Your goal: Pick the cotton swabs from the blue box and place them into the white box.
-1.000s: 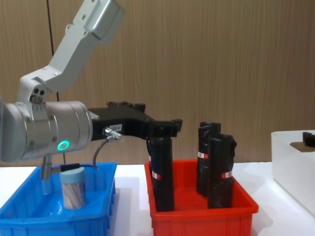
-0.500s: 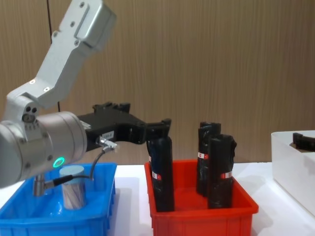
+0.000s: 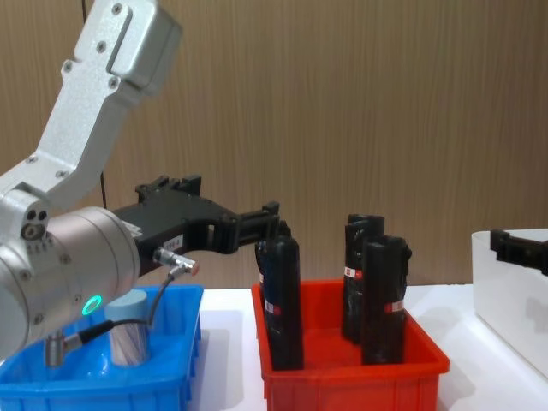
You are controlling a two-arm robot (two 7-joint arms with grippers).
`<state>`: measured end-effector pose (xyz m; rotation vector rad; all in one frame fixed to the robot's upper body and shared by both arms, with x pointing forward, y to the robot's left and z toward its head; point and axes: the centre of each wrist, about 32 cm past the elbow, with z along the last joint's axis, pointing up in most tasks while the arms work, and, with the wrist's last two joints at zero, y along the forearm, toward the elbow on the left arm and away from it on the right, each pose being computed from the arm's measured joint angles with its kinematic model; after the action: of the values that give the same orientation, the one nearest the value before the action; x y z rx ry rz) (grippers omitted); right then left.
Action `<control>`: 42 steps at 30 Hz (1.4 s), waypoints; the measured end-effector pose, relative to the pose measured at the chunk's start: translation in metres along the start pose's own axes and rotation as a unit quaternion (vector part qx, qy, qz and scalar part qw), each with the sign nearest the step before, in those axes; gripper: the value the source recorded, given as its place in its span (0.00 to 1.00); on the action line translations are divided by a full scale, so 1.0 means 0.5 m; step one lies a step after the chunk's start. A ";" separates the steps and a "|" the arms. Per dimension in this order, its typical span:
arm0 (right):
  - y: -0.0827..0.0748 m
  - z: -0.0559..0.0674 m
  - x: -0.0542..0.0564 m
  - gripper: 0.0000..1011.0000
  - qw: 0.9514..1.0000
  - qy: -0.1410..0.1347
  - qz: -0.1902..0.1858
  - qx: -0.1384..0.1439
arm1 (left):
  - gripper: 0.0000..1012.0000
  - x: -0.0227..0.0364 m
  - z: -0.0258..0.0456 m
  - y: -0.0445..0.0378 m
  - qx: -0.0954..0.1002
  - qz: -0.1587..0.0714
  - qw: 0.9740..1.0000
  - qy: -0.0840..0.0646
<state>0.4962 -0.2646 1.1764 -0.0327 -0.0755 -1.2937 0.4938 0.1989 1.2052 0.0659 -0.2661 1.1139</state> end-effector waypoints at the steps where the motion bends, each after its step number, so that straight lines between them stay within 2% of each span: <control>1: -0.006 0.002 -0.006 0.99 1.000 0.001 0.002 0.002 | 0.99 -0.002 -0.001 0.002 -0.001 0.002 1.000 0.000; 12: -0.059 0.021 -0.056 0.99 1.000 0.011 0.022 0.016 | 0.99 -0.003 0.000 0.003 -0.002 0.005 1.000 0.001; 19: -0.081 0.030 -0.076 0.99 0.999 0.016 0.030 0.021 | 0.99 -0.003 0.000 0.003 -0.002 0.005 1.000 0.000; 42: -0.086 0.032 -0.080 0.99 0.999 0.017 0.031 0.023 | 0.99 -0.003 -0.001 0.003 -0.002 0.005 1.000 0.001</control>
<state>0.4433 -0.2371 1.1888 0.0265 -0.0747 -1.2299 0.4920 0.1984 1.2044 0.0612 -0.2675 1.1237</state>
